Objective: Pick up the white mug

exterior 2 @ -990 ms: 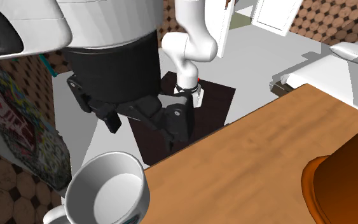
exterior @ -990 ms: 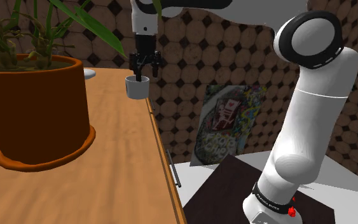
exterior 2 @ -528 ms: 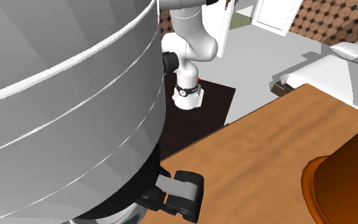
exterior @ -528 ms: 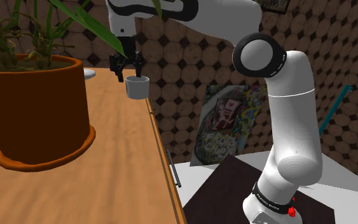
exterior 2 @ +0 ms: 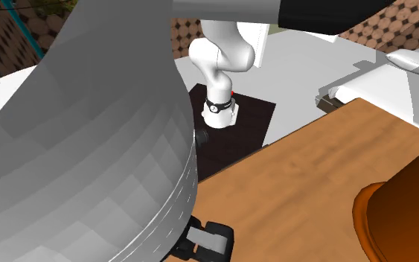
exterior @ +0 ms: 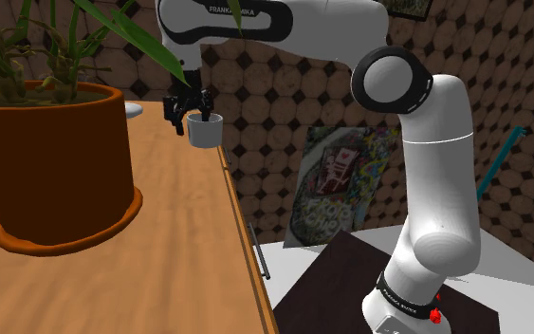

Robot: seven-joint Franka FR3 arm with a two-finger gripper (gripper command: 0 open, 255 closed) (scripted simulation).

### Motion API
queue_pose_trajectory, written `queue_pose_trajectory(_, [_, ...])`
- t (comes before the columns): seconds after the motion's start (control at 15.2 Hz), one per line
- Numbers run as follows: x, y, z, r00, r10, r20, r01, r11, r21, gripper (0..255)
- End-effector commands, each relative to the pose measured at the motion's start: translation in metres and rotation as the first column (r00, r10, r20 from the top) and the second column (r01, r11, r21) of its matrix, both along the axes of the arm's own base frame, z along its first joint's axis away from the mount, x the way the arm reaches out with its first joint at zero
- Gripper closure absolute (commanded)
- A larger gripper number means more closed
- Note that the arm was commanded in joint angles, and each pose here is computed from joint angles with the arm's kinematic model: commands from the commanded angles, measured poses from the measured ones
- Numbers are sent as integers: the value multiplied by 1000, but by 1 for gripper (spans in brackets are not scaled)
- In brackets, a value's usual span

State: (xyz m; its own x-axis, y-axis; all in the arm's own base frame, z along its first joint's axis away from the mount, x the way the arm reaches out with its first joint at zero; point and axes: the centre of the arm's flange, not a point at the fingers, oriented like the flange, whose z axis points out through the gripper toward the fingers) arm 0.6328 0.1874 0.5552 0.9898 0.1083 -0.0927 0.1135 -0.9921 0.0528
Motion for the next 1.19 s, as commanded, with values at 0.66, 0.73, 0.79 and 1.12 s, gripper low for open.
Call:
queue_pose_trajectory(0.66, [0, 0, 3, 1000, 0, 0, 0, 1000, 0, 255])
queue_pose_trajectory(0.73, [0, 0, 9, 1000, 0, 0, 0, 1000, 0, 255])
queue_pose_trajectory(0.79, [0, 0, 14, 1000, 0, 0, 0, 1000, 0, 255])
queue_pose_trajectory(1.12, [0, 0, 40, 1000, 0, 0, 0, 1000, 0, 255])
